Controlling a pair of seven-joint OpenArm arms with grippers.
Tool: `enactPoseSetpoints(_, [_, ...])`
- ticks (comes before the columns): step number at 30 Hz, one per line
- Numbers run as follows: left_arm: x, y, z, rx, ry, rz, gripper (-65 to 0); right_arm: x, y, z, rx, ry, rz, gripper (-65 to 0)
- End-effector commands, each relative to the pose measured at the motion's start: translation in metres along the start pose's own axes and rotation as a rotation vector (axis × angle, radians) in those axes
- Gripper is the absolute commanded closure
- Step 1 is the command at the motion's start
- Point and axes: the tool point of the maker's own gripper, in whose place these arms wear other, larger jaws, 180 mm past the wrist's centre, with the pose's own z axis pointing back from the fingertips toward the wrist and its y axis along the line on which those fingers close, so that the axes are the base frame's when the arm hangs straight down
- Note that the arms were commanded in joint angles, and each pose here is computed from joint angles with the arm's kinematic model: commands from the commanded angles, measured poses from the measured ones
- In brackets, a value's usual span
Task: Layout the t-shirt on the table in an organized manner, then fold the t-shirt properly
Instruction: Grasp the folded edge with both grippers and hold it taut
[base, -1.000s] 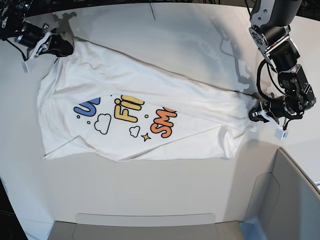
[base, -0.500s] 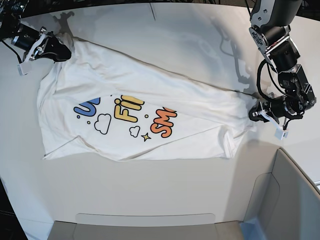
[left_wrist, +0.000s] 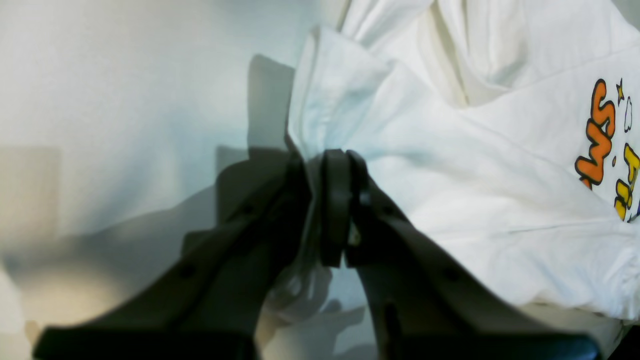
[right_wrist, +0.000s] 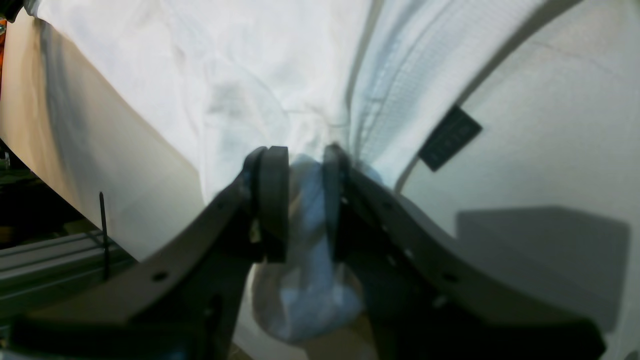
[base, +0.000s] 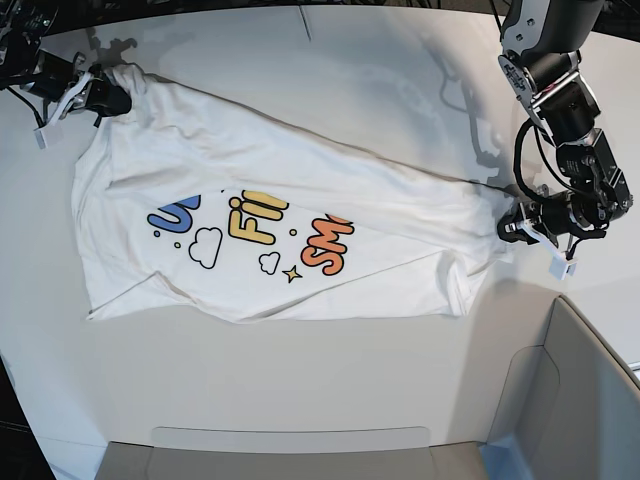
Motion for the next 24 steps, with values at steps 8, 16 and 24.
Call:
enactPoseSetpoints(8, [-0.037, 0.019, 0.001, 0.095, 0.179, -0.007, -7.2, 0.033, 0.007, 0.047, -0.007, -0.154, 0.068, -13.7])
enactPoseSetpoints(16, [-0.04, 0.014, -0.004, 0.082, 0.183, -0.008, -7.2, -0.005, -0.031, 0.04, -0.112, -0.018, -0.029, -13.7])
enactPoseSetpoints(24, [-0.049, 0.0, -0.016, 0.1, 0.281, -0.135, -7.2, -0.007, -0.011, 0.007, -0.033, 0.041, 0.009, -13.7])
